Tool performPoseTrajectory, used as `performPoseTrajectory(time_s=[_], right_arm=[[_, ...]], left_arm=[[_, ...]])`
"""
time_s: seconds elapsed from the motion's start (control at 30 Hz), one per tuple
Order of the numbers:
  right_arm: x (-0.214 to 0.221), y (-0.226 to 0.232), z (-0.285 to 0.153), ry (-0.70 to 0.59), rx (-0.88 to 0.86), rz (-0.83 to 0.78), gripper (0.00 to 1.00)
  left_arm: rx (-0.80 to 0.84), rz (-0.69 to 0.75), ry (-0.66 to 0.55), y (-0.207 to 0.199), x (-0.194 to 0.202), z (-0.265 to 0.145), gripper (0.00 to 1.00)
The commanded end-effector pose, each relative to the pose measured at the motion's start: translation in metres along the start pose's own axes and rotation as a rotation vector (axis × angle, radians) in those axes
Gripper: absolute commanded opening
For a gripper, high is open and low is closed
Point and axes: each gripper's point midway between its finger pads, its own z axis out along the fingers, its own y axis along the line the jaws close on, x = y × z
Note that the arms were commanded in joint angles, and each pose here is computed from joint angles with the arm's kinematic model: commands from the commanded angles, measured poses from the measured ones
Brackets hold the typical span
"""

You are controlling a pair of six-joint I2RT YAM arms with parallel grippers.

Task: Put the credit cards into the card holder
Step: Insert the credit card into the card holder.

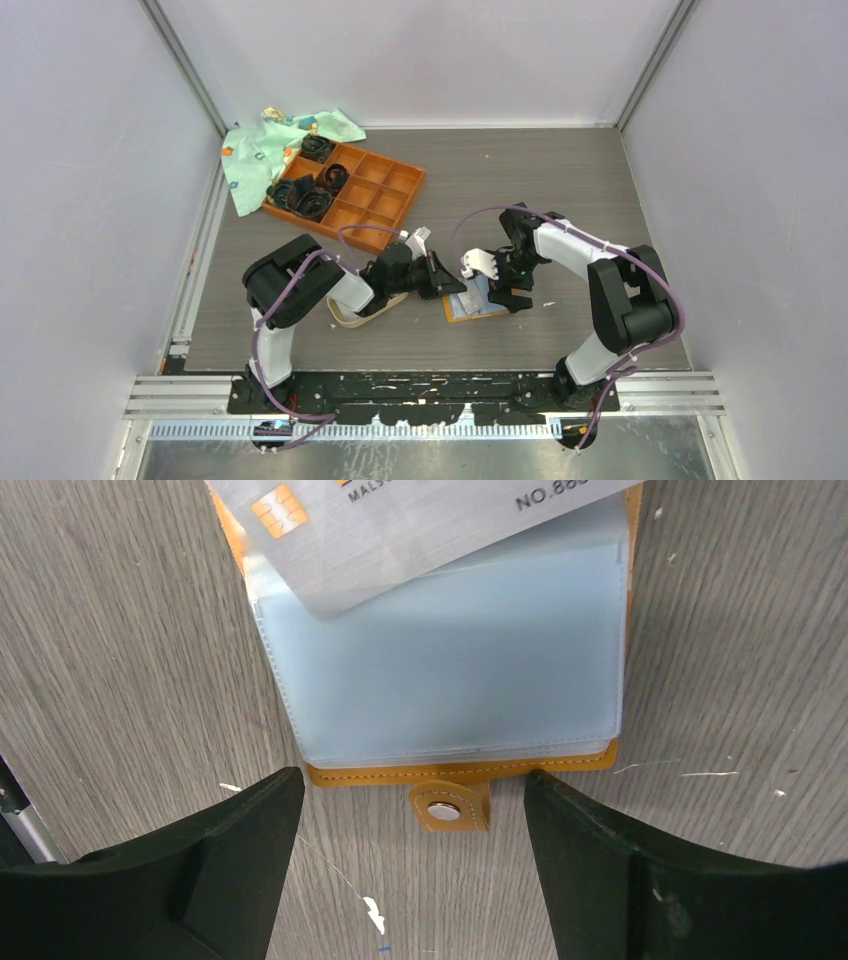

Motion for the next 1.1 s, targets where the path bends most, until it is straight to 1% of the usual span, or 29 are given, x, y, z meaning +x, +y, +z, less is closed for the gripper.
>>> performPoseTrajectory(time_s=[0.0, 0.57, 0.9, 1.07], right_arm=[[-0.004, 0.005, 0.003, -0.003, -0.037, 0.012, 0.86], [-0.005, 0.005, 0.005, 0.009, -0.040, 0.011, 0.85], [-0.003, 0.007, 0.010, 0.033, -0.056, 0.009, 0.84], [-0.003, 0.006, 0.012, 0.049, -0.050, 0.001, 0.83]], left_arm=[[0.006, 0.009, -0.005, -0.007, -0.002, 0.005, 0.00], [-0.111, -0.050, 0.068, 0.014, 0.011, 0.011, 0.00], [-0.125, -0.064, 0.098, 0.019, 0.015, 0.014, 0.00], [-0.143, -0.090, 0.133, 0.021, 0.019, 0.015, 0.00]])
